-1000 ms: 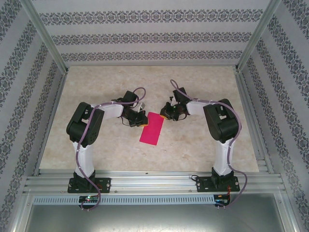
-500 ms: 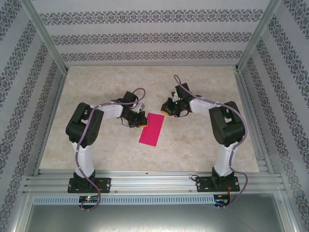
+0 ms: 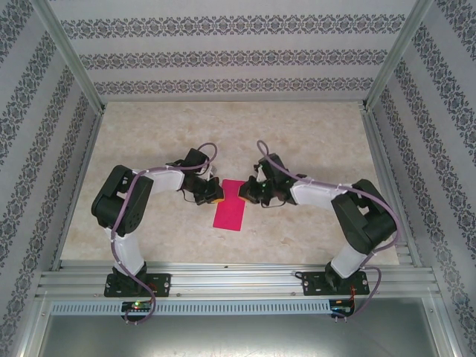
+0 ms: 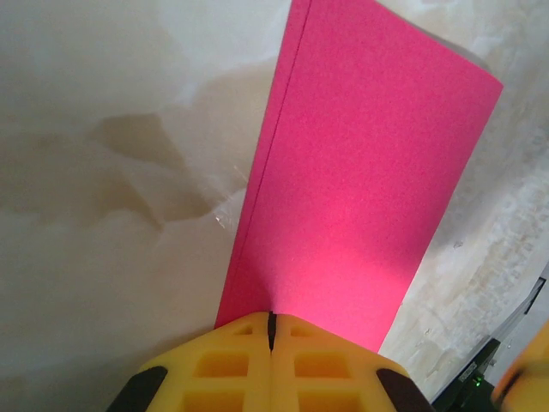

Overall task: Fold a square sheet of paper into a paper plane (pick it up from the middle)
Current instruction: Fold the square sheet of paper in half at the center of the table.

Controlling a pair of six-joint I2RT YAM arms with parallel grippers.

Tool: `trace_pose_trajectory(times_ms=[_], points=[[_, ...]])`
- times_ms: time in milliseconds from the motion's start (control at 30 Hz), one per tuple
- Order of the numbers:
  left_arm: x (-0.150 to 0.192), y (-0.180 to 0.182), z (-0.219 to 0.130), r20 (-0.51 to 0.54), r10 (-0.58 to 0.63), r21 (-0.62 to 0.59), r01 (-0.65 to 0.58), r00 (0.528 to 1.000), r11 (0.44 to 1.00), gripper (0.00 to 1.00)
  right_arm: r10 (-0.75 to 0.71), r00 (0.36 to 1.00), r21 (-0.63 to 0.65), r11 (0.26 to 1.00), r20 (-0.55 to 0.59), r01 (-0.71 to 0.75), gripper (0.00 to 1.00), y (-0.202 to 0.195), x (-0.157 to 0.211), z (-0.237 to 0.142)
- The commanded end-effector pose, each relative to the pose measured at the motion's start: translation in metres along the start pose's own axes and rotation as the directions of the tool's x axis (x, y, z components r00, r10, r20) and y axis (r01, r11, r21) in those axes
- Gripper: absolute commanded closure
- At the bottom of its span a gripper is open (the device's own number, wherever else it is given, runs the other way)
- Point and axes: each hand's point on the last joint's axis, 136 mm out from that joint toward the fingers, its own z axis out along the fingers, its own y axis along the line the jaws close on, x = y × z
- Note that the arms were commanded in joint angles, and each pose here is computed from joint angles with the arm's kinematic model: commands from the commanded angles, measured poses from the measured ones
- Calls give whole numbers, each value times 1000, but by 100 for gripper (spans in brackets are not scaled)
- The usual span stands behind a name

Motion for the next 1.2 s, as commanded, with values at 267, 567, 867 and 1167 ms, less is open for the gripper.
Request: trace_pose_trajectory(times_ms=[267, 567, 867, 1167], points=[[4, 12, 1, 27, -44, -59, 45, 999, 997, 100, -106, 991, -15, 994, -84, 105, 91, 5, 71, 13], [9, 15, 2, 23, -47, -62, 48, 999, 997, 100, -48, 987, 87, 994, -155, 62, 92, -40, 91, 35], [8, 11, -1, 44, -46, -53, 49, 998, 997, 100, -67, 991, 50, 996, -115, 73, 91, -27, 76, 13], [10, 3, -1, 49, -41, -34, 43, 998, 999, 100, -49, 995, -25, 998, 82, 51, 90, 11, -40, -7]])
